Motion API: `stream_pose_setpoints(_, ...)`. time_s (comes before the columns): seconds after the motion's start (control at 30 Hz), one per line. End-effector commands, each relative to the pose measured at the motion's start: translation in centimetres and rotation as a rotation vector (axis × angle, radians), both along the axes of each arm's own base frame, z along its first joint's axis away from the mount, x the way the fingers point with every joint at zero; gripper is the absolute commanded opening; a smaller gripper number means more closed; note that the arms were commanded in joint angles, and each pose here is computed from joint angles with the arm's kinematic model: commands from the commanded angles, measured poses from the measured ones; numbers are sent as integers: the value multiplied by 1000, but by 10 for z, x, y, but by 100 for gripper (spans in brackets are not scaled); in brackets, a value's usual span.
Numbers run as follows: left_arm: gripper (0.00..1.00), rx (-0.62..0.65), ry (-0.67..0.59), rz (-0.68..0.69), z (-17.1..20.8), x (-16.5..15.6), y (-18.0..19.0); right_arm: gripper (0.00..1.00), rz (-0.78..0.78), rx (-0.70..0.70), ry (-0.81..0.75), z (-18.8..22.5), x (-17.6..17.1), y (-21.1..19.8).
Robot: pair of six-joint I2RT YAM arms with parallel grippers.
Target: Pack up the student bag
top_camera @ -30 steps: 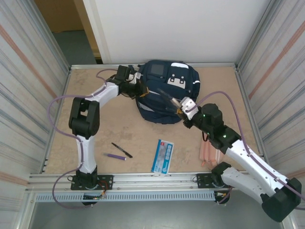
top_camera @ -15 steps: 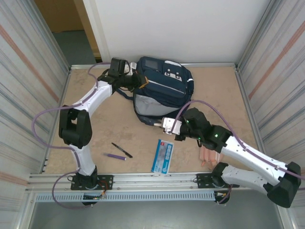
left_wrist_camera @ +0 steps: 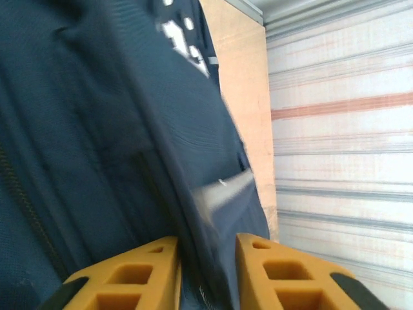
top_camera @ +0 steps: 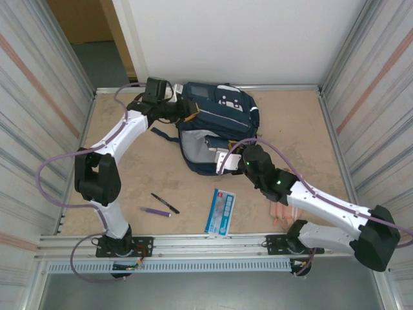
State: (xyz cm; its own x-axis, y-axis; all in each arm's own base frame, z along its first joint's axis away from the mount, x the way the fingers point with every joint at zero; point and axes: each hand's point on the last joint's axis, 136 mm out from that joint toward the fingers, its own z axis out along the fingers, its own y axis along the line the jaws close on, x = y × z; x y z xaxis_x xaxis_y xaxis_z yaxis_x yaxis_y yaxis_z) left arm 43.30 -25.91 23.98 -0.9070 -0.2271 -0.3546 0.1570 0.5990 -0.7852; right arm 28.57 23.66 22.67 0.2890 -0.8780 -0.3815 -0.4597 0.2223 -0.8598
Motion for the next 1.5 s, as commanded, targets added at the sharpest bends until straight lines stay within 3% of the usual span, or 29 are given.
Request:
stream_pose_setpoints(0.0, 52, 103, -258, -111, 35, -17, 13, 0, 28, 66, -203, 48, 15, 19)
stream_pose_setpoints(0.07, 64, 259, -413, -130, 29, -15, 27, 0, 16, 13, -233, 45, 22, 20)
stream_pose_setpoints(0.1, 74, 338, -518, -148, 28, -15, 32, 0, 12, 3, -247, 45, 24, 21)
stream_pose_setpoints(0.13, 95, 402, -605, -171, 24, -16, 35, 0, 14, 7, -257, 47, 25, 22)
stream_pose_setpoints(0.17, 99, 469, -711, -216, 16, -21, 36, 0, 22, 15, -260, 47, 26, 24)
stream_pose_setpoints(0.27, 99, 629, -1004, -306, -24, -29, 39, 0, 46, 16, -254, 48, 24, 27)
stream_pose_setpoints(0.33, 99, 727, -1104, -342, -53, -28, 41, 0, 43, 7, -244, 46, 23, 25)
stream_pose_setpoints(0.47, 99, 918, -1129, -463, -86, -12, 43, 0, 50, 21, -226, 44, 20, 22)
stream_pose_setpoints(0.53, 99, 991, -1168, -415, -86, 4, 47, 0, 43, 15, -224, 44, 19, 20)
stream_pose_setpoints(0.63, 99, 1085, -1128, -374, -83, 26, 56, 0, 31, 51, -214, 46, 18, 15)
stream_pose_setpoints(0.67, 97, 1102, -1127, -365, -82, 32, 57, 0, 35, 74, -207, 47, 17, 14)
stream_pose_setpoints(0.77, 55, 1092, -1195, -350, -72, 37, 48, 0, 34, 98, -176, 48, 17, 9)
stream_pose_setpoints(0.87, 25, 1011, -1233, -359, -53, 29, 33, 0, 53, 46, -87, 31, 14, 5)
stream_pose_setpoints(1.03, 4, 869, -1208, -400, -23, 11, 8, 0, 158, 27, 150, 14, -6, 1)
stream_pose_setpoints(1.13, 0, 832, -1157, -347, 1, 17, 7, 0, 215, 27, 218, 6, -22, 6)
stream_pose_setpoints(1.27, 0, 764, -1151, -275, 30, 15, 6, 0, 145, -13, 196, -10, -10, 9)
stream_pose_setpoints(1.33, 0, 708, -1147, -217, 45, 16, 10, 0, 88, -24, 133, -10, 4, 11)
stream_pose_setpoints(1.47, 0, 591, -1211, -250, 67, -2, -1, 0, -94, 66, -77, 17, 50, 8)
